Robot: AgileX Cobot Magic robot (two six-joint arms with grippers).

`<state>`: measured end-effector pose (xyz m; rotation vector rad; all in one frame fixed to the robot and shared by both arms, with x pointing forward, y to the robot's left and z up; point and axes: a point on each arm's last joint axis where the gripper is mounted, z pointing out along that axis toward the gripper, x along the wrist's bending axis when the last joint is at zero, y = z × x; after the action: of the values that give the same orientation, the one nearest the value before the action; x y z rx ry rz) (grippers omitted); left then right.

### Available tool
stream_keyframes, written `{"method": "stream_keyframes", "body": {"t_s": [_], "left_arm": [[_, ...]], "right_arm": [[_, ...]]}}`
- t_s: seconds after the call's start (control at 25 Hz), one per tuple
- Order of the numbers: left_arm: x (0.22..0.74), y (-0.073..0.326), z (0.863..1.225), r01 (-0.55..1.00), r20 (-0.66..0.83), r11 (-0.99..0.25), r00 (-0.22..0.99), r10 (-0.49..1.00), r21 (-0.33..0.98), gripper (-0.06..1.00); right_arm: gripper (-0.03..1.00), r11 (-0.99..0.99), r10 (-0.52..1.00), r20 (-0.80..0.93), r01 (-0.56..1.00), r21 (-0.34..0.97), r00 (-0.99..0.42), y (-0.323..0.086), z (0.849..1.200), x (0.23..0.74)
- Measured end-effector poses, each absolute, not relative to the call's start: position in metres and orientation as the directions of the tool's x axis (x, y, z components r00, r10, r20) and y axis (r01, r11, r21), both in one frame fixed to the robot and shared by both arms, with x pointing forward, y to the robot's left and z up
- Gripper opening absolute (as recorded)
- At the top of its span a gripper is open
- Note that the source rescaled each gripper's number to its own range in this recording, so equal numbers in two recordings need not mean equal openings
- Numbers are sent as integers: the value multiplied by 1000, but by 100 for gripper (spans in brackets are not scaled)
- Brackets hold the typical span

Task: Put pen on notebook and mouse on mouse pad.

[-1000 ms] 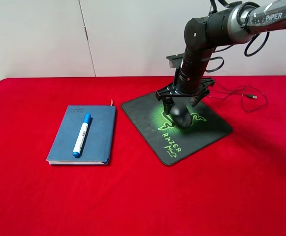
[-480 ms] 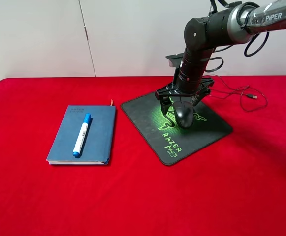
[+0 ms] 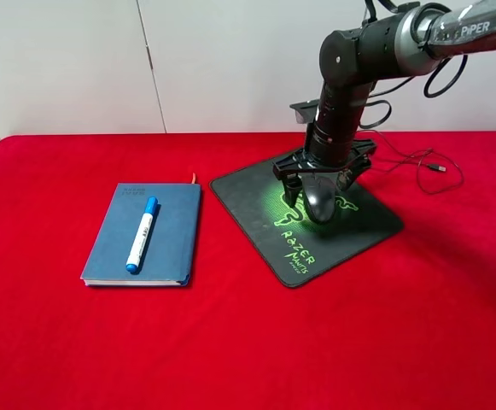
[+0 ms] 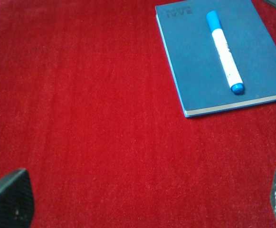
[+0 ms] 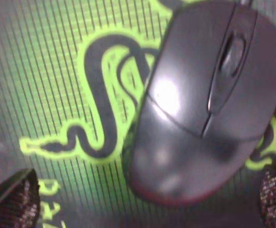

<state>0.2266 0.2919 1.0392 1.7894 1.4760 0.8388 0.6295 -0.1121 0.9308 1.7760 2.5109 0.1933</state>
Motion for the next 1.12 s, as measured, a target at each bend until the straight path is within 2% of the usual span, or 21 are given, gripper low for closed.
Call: {"method": "stream_keyframes", "body": {"t_s": [0.2,0.48,0.68,1.12], "left_arm": [[227,292,1039,560,65,-143,156,986,816,100],[227,292,1039,560,65,-143,156,986,816,100],[227,292,1039,560,65,-143,156,986,816,100],[227,292,1039,560,65,-143,156,986,816,100]], "right_arm": [[100,333,941,21,935,121,-338,-114,943,625],[100,335,939,21,928,161,-343,-121,990,612],[100,355,933,15,928,114,-359,-127,1013,598],[100,357,929,20,911,206,-369,-150,1069,550]]}}
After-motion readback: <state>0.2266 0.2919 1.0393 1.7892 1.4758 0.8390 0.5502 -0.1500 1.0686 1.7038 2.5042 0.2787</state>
